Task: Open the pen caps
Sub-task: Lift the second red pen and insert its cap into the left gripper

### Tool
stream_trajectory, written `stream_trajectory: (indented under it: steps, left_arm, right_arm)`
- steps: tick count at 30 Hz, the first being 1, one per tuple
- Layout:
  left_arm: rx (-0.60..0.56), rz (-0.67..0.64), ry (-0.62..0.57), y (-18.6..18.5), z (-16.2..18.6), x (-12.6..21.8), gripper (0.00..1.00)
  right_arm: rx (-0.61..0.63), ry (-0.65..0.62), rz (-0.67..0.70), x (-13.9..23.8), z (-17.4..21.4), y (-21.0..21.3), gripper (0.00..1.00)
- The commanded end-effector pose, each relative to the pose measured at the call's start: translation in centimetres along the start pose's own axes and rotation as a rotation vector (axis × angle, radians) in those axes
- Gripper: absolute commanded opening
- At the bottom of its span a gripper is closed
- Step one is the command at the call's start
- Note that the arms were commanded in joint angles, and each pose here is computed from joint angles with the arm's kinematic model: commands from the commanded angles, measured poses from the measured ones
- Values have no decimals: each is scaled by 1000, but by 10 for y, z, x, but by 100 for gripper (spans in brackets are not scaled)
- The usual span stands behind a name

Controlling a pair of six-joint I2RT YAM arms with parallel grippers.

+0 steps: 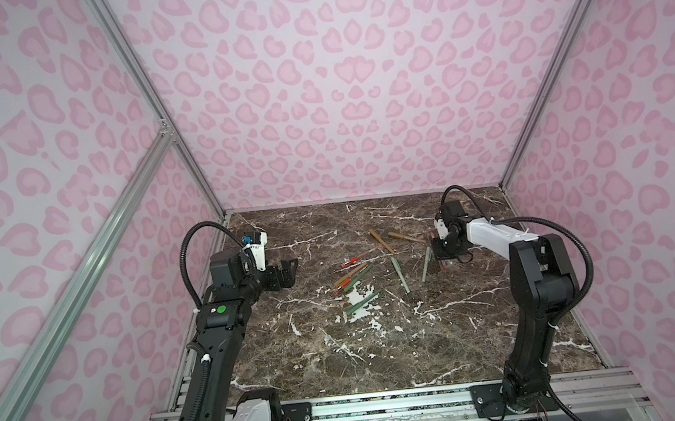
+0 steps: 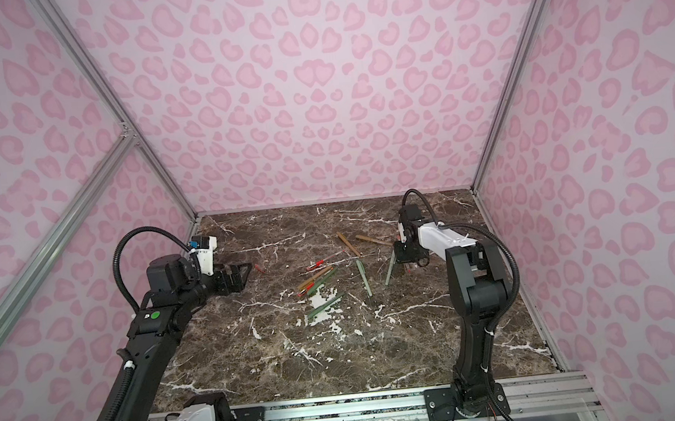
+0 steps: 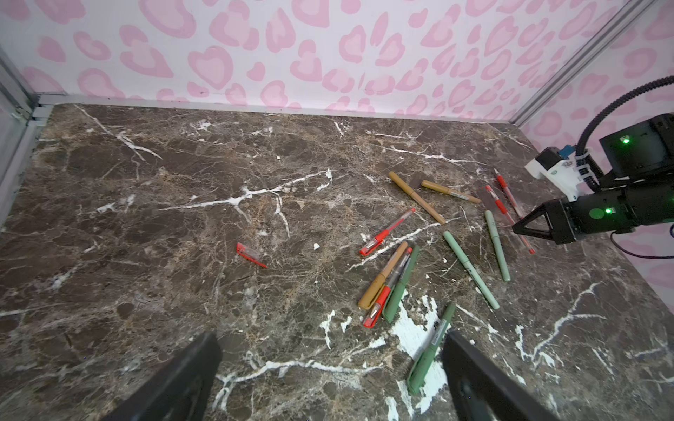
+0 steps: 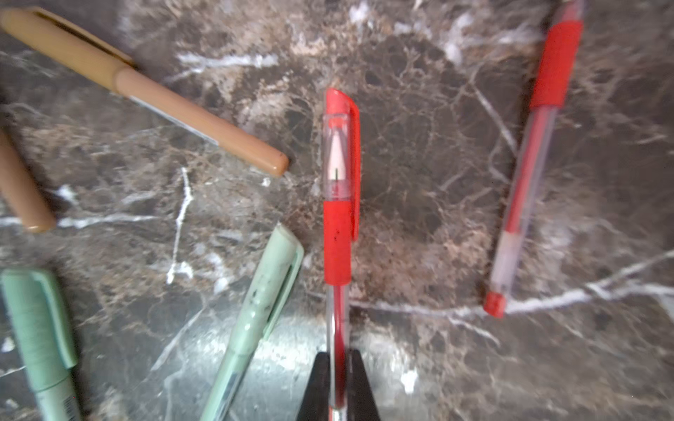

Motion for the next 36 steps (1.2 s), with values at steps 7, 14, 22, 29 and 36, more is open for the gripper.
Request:
stream_trajectory:
  steps: [7, 14, 22, 29, 36]
  left_arm:
    - [65, 223, -49, -31, -16, -3, 100]
    - [131, 333, -59, -43, -16, -8, 94]
    - [200, 385, -39, -50, -17, -24, 88]
    - [248, 422, 17, -58, -28, -44, 80]
    - [272, 426, 37, -59, -25, -52, 54]
  right_arm:
    - [36, -113, -187, 53, 42, 77, 0]
    - [133, -206, -453, 98, 80, 188, 0]
    - [268, -248, -648, 139, 122, 286, 0]
    - [348, -226, -711, 147, 147, 328, 0]
    - [393, -210, -744, 152, 164, 346, 0]
Point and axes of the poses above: each gripper's point midway between its finger pads, its own x axis back along the fingers, its own y axis along the line the jaws close on, z = x × y, the point moved 2 cm from there along x, back along the fingers, and after that the axes turned 12 degrees about -x, right-handed, at the moved point
